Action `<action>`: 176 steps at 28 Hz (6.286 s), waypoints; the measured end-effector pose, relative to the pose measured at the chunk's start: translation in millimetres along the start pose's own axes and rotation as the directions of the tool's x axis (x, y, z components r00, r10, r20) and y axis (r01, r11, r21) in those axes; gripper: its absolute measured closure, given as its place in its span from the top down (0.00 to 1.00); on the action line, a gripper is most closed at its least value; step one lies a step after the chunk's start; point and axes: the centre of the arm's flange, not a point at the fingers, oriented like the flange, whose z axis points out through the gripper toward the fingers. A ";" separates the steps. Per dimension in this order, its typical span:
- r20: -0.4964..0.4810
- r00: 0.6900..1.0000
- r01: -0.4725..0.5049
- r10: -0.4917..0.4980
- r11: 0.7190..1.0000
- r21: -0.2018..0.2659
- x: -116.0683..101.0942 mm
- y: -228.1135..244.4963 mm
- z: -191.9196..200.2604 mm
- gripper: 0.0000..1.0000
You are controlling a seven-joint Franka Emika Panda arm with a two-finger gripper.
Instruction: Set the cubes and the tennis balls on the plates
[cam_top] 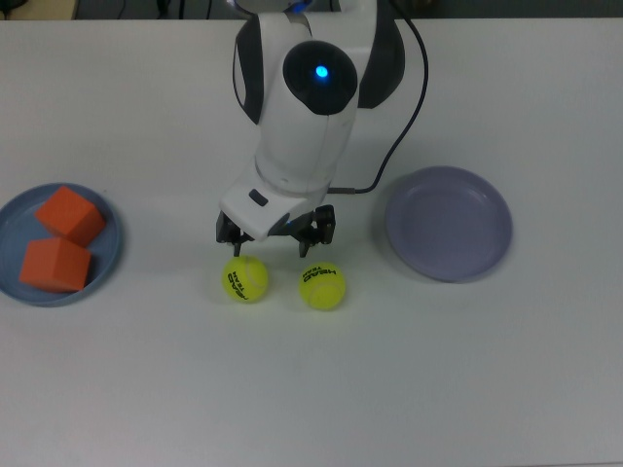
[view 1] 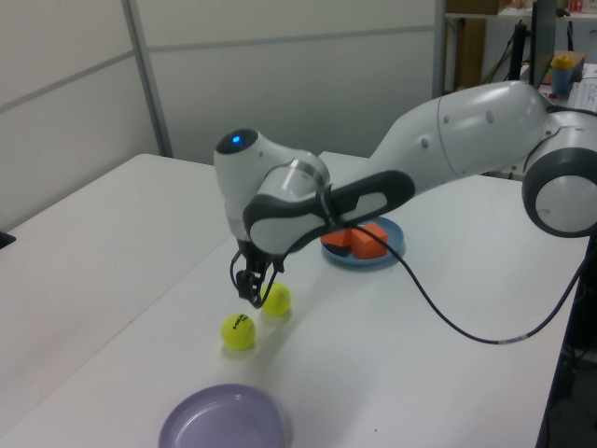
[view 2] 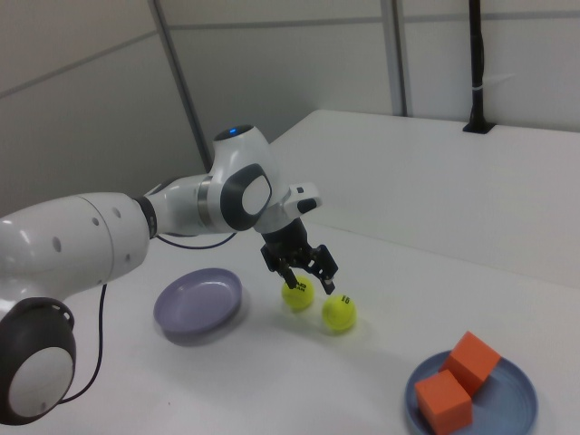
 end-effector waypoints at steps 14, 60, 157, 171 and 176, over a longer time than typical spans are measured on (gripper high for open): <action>-0.029 0.998 0.056 -0.060 0.991 -0.122 7.8 13.2 64.9 1.00; -0.044 0.998 0.035 -0.034 0.999 0.023 -54.6 -239.4 -77.1 1.00; -0.020 0.995 -0.092 0.093 0.993 0.067 -70.5 90.5 -213.5 1.00; -0.028 0.993 -0.113 0.116 0.991 0.074 -88.6 113.2 -239.7 1.00; -0.019 0.991 -0.134 0.136 0.988 0.070 -90.5 124.8 -235.1 1.00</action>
